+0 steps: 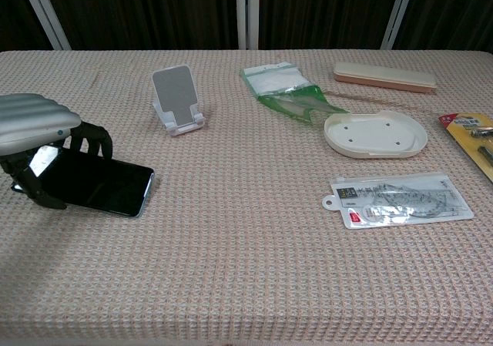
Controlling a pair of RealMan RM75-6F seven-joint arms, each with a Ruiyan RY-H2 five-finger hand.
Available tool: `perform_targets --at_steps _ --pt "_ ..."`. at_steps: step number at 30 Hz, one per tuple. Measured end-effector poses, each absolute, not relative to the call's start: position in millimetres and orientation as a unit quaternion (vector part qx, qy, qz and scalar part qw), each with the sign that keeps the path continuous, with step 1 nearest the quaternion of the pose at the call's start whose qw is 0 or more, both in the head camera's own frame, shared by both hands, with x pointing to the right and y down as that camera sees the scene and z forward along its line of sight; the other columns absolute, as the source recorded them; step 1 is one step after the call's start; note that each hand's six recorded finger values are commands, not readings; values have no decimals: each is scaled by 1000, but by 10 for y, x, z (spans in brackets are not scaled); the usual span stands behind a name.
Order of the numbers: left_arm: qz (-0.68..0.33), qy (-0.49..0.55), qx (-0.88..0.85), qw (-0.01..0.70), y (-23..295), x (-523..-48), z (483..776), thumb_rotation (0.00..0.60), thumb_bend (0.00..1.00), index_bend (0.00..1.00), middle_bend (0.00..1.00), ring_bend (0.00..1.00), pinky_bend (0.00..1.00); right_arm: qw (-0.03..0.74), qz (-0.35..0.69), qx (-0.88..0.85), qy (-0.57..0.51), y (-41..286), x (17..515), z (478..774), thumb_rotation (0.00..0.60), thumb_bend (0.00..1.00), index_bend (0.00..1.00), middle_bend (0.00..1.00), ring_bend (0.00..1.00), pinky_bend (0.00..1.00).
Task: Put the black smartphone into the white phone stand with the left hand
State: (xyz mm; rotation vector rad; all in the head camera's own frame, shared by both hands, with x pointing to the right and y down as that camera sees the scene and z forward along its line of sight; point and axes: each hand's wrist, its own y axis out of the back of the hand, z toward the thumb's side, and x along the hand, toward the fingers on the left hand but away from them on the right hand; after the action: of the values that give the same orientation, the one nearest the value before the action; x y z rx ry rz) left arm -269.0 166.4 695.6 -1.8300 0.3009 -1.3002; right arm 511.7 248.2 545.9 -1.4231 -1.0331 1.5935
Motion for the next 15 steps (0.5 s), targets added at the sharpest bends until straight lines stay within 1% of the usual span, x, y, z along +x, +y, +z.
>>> perform_targets --at_steps 6,9,15 --pt "-512 127 -726 441 1555 -2739 6851 600 356 554 545 471 469 377 622 -556 -403 2471 5107 5443 600 271 0 0 0 0" --pt "-505 125 -716 466 1450 -2791 6748 600 360 553 551 478 467 378 621 -555 -405 2468 5105 5425 600 271 0 0 0 0" --pt "-505 118 -672 529 1075 -2981 6473 600 369 503 553 483 467 378 619 -551 -413 2473 5122 5397 600 270 0 0 0 0"
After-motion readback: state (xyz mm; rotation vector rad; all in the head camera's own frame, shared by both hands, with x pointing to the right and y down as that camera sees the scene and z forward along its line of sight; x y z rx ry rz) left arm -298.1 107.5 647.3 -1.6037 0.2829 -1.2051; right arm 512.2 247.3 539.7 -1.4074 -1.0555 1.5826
